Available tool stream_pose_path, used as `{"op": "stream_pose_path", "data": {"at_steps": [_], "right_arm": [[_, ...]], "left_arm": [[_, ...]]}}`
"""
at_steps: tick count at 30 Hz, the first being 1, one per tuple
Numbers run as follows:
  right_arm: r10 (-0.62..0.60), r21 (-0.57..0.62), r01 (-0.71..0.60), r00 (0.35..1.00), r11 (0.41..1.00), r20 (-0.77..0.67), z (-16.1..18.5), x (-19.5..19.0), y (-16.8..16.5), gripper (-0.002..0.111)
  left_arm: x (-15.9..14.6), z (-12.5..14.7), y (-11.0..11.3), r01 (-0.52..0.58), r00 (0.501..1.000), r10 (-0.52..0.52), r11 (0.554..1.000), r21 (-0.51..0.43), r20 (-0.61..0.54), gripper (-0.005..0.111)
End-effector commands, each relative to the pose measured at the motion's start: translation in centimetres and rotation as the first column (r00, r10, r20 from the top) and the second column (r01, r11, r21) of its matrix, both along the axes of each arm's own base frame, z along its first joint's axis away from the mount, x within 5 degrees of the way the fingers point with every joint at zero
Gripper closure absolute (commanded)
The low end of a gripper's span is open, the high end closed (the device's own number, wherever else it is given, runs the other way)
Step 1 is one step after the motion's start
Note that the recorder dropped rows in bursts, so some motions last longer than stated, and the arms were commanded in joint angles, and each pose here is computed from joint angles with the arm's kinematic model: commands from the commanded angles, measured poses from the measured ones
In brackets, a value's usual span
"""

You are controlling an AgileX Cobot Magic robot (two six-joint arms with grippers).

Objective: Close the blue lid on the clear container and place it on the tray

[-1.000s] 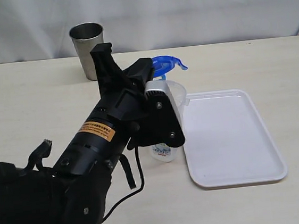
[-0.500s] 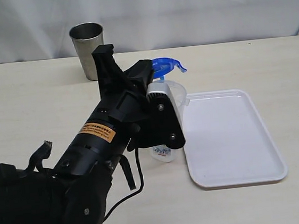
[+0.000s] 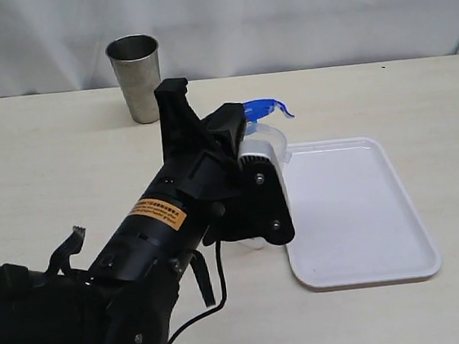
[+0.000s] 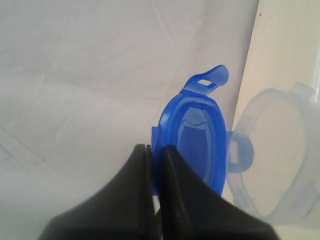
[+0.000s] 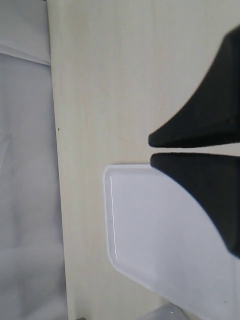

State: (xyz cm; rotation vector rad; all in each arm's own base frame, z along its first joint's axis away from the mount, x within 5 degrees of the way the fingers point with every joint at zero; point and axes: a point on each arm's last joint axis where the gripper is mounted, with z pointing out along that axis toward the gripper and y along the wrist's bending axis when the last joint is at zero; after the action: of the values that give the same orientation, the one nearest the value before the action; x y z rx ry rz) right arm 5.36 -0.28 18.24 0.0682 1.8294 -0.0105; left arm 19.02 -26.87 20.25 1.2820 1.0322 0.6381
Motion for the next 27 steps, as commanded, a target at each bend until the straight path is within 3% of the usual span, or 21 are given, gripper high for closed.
{"op": "stream_pose_path", "data": {"at_steps": [1, 27], "right_arm": [[0.001, -0.002, -0.001, 1.000, 1.000, 0.006, 0.0, 0.0, 0.0, 0.104], [0.001, -0.002, -0.001, 1.000, 1.000, 0.006, 0.0, 0.0, 0.0, 0.104]], "left_arm": [[-0.2, -0.1, -0.3, 0.014, 0.999, -0.014, 1.000, 0.003, -0.035, 0.107], [-1.3, -1.4, -0.8, 0.048, 0.986, -0.036, 0.996, 0.071, -0.163, 0.107]]}}
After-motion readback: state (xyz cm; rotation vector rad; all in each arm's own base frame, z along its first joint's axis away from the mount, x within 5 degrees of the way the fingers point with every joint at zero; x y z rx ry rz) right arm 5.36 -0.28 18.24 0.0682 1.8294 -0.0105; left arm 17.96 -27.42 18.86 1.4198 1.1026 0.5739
